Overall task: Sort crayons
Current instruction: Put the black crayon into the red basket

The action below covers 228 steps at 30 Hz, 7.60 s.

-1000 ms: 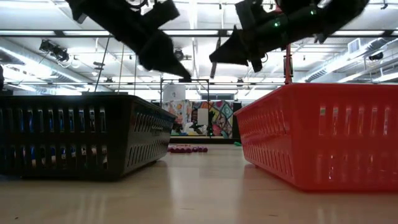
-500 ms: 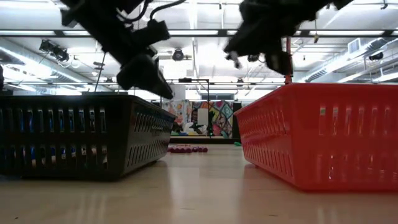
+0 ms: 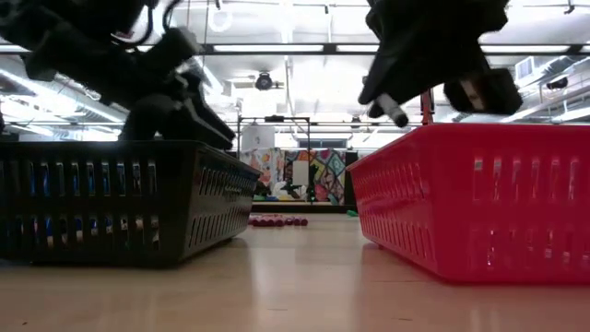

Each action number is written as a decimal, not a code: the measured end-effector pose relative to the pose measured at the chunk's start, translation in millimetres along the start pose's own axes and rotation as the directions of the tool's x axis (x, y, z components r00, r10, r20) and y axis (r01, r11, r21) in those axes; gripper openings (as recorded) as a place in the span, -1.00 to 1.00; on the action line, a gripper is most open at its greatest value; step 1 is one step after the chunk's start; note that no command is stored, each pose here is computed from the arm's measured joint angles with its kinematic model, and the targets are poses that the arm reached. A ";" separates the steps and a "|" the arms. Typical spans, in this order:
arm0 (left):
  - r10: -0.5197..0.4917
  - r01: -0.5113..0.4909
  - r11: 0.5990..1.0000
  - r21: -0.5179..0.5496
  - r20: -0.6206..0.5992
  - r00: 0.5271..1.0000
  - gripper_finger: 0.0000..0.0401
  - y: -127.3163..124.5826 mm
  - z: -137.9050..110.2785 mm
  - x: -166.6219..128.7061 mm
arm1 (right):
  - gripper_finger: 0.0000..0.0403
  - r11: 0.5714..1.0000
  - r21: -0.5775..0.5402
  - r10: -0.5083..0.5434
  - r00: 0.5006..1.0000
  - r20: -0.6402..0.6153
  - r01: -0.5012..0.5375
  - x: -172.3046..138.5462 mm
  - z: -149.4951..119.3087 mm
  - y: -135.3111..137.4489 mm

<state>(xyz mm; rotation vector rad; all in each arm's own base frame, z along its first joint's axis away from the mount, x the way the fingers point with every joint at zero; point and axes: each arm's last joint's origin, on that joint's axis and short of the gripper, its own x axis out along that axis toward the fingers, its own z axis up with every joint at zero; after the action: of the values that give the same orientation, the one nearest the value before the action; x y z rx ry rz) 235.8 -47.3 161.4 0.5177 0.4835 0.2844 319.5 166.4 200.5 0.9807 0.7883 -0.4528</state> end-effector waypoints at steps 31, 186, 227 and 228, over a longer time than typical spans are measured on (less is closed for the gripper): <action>-0.111 0.187 0.953 -0.240 0.296 0.949 -0.23 12.2 -33.3 -56.7 | -0.35 0.918 0.255 -0.208 0.917 -0.342 0.303 21.6 7.8 19.7; 0.053 0.276 0.843 -0.461 0.582 0.812 -0.84 84.2 6.6 19.0 | -0.28 0.559 -0.817 0.556 0.667 0.496 0.142 30.4 184.0 -39.2; -0.023 0.327 0.840 -0.432 0.576 0.817 -0.12 80.4 5.1 19.9 | -0.81 0.561 -0.800 0.500 0.683 0.533 0.213 32.5 174.3 -35.9; -0.025 0.327 0.841 -0.431 0.573 0.819 -0.10 80.2 4.8 20.0 | -0.81 0.563 -0.799 0.498 0.686 0.531 0.210 32.7 173.7 -35.8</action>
<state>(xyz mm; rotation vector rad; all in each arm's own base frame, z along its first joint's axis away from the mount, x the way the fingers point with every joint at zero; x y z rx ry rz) 244.1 25.2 200.6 0.0045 -0.1221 0.0572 383.4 -1.9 210.9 -0.0926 0.0865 -0.2078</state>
